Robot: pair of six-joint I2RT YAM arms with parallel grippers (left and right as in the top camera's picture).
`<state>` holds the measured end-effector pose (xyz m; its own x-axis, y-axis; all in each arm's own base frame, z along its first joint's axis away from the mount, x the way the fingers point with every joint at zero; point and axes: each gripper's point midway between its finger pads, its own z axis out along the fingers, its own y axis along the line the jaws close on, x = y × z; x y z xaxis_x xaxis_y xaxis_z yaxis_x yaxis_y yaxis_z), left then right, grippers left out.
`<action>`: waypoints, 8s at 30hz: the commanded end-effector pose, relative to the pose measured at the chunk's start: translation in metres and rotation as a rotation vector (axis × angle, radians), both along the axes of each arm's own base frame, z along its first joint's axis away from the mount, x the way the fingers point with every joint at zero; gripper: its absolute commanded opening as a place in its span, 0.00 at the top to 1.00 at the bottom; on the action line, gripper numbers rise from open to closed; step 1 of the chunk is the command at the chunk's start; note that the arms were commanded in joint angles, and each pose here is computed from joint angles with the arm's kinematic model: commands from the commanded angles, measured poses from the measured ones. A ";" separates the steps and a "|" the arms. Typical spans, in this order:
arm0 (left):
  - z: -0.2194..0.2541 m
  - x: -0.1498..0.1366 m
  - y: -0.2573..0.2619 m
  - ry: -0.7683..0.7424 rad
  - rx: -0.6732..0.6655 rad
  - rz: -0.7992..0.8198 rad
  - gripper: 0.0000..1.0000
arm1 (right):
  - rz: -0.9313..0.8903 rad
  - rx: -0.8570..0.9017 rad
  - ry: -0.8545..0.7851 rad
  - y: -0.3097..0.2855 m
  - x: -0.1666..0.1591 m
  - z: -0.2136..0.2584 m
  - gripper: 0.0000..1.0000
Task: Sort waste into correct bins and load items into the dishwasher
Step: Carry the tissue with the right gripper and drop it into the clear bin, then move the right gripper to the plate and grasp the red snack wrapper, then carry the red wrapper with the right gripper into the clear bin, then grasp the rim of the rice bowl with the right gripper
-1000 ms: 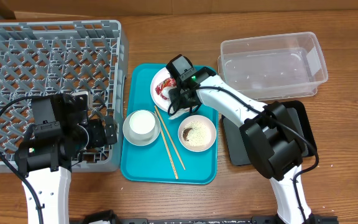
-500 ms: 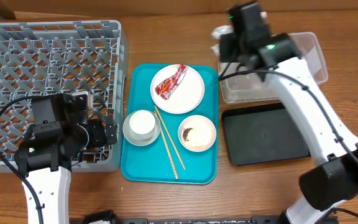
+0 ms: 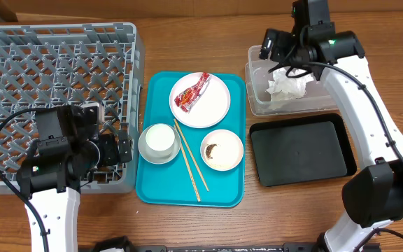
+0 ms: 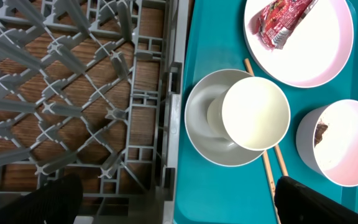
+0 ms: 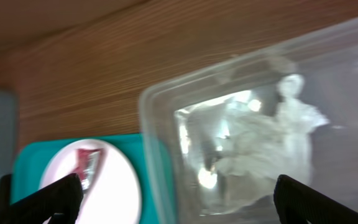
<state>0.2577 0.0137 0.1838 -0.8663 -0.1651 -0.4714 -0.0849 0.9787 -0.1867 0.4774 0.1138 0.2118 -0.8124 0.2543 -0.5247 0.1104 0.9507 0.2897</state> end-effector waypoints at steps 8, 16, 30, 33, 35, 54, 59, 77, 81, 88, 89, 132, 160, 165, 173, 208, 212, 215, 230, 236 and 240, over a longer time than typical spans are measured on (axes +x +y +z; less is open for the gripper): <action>0.009 0.005 -0.001 -0.032 0.000 -0.023 0.00 | 0.162 0.113 -0.082 0.126 -0.018 0.014 0.00; 0.009 0.005 -0.001 -0.031 -0.003 -0.020 0.00 | 0.170 0.053 -0.098 0.177 -0.025 -0.009 0.05; 0.009 0.005 -0.001 -0.030 -0.005 -0.016 0.00 | 0.060 0.049 0.095 0.200 -0.008 -0.148 0.09; 0.009 0.004 -0.001 -0.028 -0.005 -0.017 0.00 | 0.055 0.104 0.142 0.211 -0.011 -0.166 0.19; 0.009 0.004 -0.001 -0.028 -0.005 -0.016 0.00 | 0.070 0.122 0.151 0.216 -0.012 -0.168 0.31; 0.009 0.004 -0.001 -0.029 -0.005 -0.017 0.00 | 0.102 0.079 0.224 0.224 -0.040 -0.189 0.87; 0.009 0.004 -0.001 -0.029 -0.005 -0.016 0.00 | 0.090 0.068 0.242 0.218 -0.041 -0.192 0.91; 0.009 0.004 -0.001 -0.026 -0.005 -0.016 0.00 | -0.151 0.187 0.242 0.217 -0.027 -0.196 0.58; 0.009 0.004 -0.001 -0.025 -0.006 -0.016 0.00 | -0.140 0.210 0.237 0.223 -0.024 -0.196 0.62; 0.009 0.004 -0.001 -0.026 -0.005 -0.016 0.00 | -0.139 0.187 0.277 0.220 -0.034 -0.201 0.96; 0.009 0.004 -0.001 -0.026 -0.005 -0.016 0.00 | -0.142 0.183 0.283 0.218 -0.035 -0.202 0.96; 0.011 0.010 0.000 -0.051 0.000 -0.017 0.00 | -0.177 -0.063 0.254 -0.079 -0.090 0.011 0.09; 0.006 0.012 -0.004 -0.031 -0.030 -0.026 0.00 | 0.508 0.040 0.230 0.139 -0.188 -0.055 0.17; 0.006 0.012 -0.004 -0.031 -0.030 -0.026 0.00 | 0.548 0.027 0.296 0.183 -0.190 -0.107 0.28; 0.007 0.012 -0.004 -0.032 -0.030 -0.026 0.00 | 0.490 -0.011 0.362 0.201 -0.191 -0.157 0.38; 0.006 0.012 -0.004 -0.032 -0.029 -0.026 0.00 | 0.476 -0.080 0.358 0.200 -0.191 -0.167 0.51; 0.006 0.012 -0.004 -0.031 -0.029 -0.026 0.00 | 0.474 -0.077 0.356 0.201 -0.190 -0.166 0.51; 0.006 0.012 -0.004 -0.032 -0.029 -0.026 0.00 | 0.473 -0.076 0.354 0.201 -0.190 -0.166 0.58; 0.007 0.013 -0.004 -0.034 -0.028 -0.026 0.00 | 0.348 -0.123 0.418 0.181 -0.197 -0.172 0.96; 0.007 0.013 -0.004 -0.034 -0.028 -0.026 0.00 | 0.347 -0.133 0.436 0.176 -0.203 -0.157 0.96; 0.007 0.013 -0.004 -0.034 -0.028 -0.026 0.00 | 0.359 -0.069 0.339 0.180 -0.195 -0.108 0.96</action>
